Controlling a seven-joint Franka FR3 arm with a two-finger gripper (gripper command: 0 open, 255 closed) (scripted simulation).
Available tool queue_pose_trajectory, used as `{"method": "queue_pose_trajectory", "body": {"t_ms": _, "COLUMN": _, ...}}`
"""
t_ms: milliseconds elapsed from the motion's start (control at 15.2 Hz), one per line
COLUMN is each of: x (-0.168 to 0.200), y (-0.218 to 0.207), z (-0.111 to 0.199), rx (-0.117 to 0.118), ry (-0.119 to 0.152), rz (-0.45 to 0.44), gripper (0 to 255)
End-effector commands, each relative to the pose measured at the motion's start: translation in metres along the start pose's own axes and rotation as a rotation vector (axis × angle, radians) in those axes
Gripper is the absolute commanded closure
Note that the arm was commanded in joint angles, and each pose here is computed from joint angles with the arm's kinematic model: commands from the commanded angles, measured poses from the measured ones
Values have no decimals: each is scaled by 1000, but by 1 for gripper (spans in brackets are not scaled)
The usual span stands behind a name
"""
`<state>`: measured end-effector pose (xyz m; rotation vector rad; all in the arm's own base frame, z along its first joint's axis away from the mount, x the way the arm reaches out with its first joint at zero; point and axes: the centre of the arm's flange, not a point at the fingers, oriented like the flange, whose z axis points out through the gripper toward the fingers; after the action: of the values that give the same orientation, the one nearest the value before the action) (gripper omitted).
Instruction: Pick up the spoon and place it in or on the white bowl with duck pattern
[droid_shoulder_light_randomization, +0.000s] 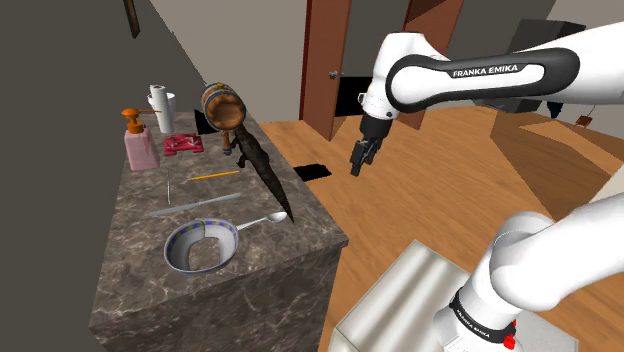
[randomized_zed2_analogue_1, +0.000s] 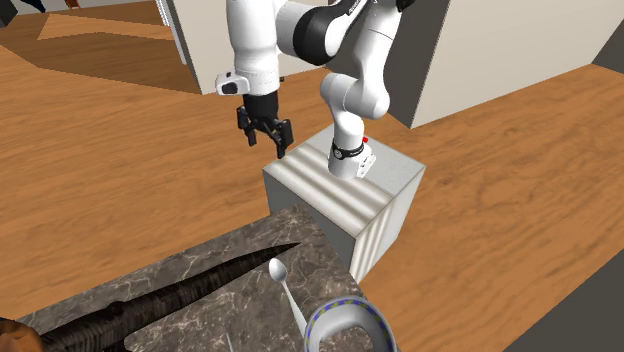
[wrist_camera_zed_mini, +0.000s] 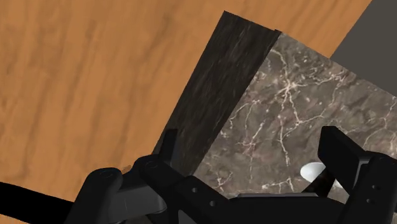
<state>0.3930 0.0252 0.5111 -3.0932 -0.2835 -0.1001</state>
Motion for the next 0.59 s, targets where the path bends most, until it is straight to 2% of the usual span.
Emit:
{"method": "queue_pose_trajectory", "body": {"t_ms": 0, "x": 18, "y": -6, "z": 15, "rx": 16, "ry": 8, "rz": -67, "gripper": 0}}
{"method": "queue_pose_trajectory", "body": {"t_ms": 528, "x": 94, "y": -44, "z": 68, "rx": 82, "ry": 33, "rz": -327, "gripper": 0}}
